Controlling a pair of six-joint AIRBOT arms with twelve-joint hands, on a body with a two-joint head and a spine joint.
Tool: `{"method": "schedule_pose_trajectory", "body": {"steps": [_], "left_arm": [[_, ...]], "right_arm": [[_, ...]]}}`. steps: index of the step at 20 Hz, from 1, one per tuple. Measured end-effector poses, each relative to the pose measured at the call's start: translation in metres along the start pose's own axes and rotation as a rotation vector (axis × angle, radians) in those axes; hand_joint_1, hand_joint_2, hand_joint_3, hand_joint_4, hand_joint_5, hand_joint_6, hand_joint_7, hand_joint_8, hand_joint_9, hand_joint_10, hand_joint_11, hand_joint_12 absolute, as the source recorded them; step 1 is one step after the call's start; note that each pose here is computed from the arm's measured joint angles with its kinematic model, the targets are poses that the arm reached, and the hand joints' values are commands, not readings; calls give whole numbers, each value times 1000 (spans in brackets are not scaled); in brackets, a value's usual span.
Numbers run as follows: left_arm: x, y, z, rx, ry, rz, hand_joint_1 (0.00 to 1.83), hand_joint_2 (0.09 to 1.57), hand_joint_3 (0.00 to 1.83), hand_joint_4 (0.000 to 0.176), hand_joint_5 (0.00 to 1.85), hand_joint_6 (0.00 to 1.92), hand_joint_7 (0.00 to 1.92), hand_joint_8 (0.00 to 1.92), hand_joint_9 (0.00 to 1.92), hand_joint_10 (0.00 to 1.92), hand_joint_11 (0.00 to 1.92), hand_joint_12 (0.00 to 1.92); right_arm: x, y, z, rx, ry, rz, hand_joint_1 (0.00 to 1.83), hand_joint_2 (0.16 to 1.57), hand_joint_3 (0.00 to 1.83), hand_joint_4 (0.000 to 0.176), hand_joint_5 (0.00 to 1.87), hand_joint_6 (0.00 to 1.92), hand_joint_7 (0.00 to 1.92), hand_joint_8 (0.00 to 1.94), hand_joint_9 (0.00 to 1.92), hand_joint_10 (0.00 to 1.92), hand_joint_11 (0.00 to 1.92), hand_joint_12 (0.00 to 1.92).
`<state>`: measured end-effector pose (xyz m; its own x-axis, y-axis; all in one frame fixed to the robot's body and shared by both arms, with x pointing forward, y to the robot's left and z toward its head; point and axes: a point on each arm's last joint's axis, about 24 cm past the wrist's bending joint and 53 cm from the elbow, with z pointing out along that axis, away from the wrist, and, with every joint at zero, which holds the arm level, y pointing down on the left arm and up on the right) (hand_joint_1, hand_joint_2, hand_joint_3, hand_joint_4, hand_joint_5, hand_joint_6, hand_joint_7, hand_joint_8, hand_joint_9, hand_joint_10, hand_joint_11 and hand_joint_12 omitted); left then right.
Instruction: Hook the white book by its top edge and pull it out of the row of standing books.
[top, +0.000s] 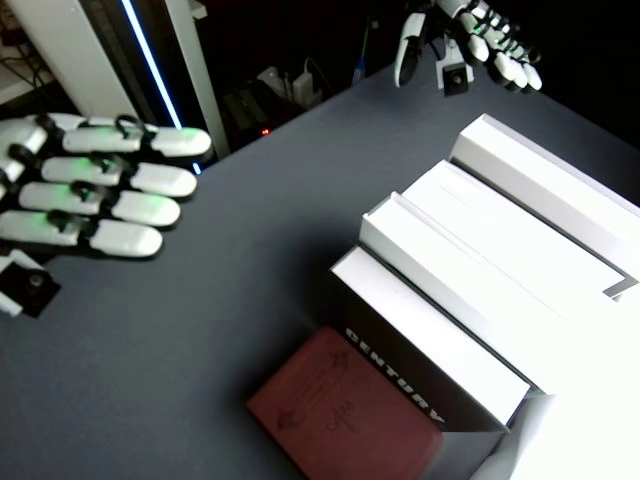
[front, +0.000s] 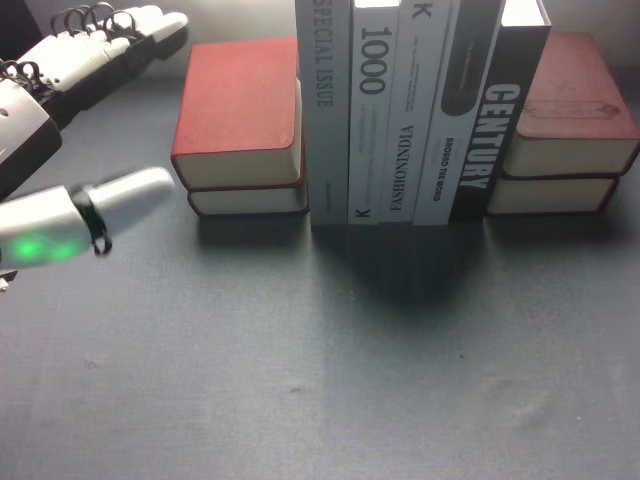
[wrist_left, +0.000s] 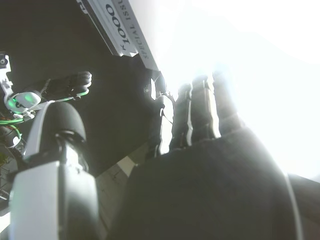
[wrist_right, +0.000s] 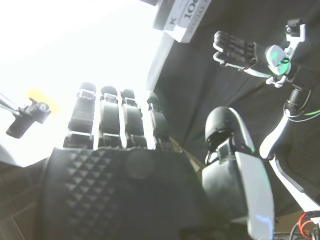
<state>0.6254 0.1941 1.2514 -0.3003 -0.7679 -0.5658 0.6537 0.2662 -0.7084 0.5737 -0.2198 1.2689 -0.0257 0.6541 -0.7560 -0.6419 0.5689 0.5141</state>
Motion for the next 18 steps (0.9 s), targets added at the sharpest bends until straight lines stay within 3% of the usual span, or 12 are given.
{"method": "schedule_pose_trajectory", "body": {"steps": [4, 5, 8, 10, 11, 14, 15, 18], "left_arm": [[0, 0, 0, -2, 0, 0, 309, 1409, 0, 0, 28, 0, 0, 0, 0, 0, 0, 159], [1, 1, 0, -2, -3, -6, 319, 1407, 0, 0, 24, 2, 0, 0, 0, 0, 0, 57], [5, 6, 1, -15, 7, -8, 348, 1411, 1, 0, 13, 0, 0, 0, 0, 0, 0, 0], [4, 7, 0, -19, 3, -10, 375, 1407, 0, 0, 27, 5, 0, 0, 0, 0, 0, 0], [4, 8, -1, -22, 2, -10, 380, 1407, 0, 0, 27, 4, 0, 0, 0, 0, 0, 0], [7, 12, -3, -37, 12, -9, 358, 1408, 0, 0, 41, 7, 0, 0, 0, 0, 0, 0], [7, 12, -3, -38, 12, -9, 337, 1406, 0, 0, 47, 7, 0, 0, 0, 0, 0, 0], [7, 12, -3, -38, 14, -8, 381, 1409, 0, 0, 65, 8, 0, 0, 0, 0, 0, 0]], "right_arm": [[0, -2, 2, 5, -11, 8, 158, 1320, 22, 138, 3, 1, 0, 0, 0, 0, 0, 0], [0, -2, 4, -4, -18, 11, 137, 1325, 19, 146, 10, 4, 0, 0, 0, 0, 0, 0], [-5, -3, 20, -16, -57, 24, 50, 1314, 6, 173, 39, 12, 0, 0, 0, 0, 0, 0], [-6, -3, 39, -35, -77, 37, 5, 1336, 11, 164, 32, 7, 0, 0, 0, 0, 0, 0], [-4, -4, 48, -42, -77, 44, 0, 1331, 8, 151, 39, 10, 0, 0, 0, 0, 0, 0], [9, -8, 70, -35, -55, 57, 107, 1325, 1, 148, 66, 18, 0, 0, 0, 0, 0, 0], [13, -11, 79, -27, -49, 54, 104, 1328, 2, 154, 71, 19, 0, 0, 0, 0, 0, 0], [16, -14, 97, -14, -51, 46, 152, 1366, 12, 120, 101, 28, 0, 0, 0, 0, 0, 0]]}}
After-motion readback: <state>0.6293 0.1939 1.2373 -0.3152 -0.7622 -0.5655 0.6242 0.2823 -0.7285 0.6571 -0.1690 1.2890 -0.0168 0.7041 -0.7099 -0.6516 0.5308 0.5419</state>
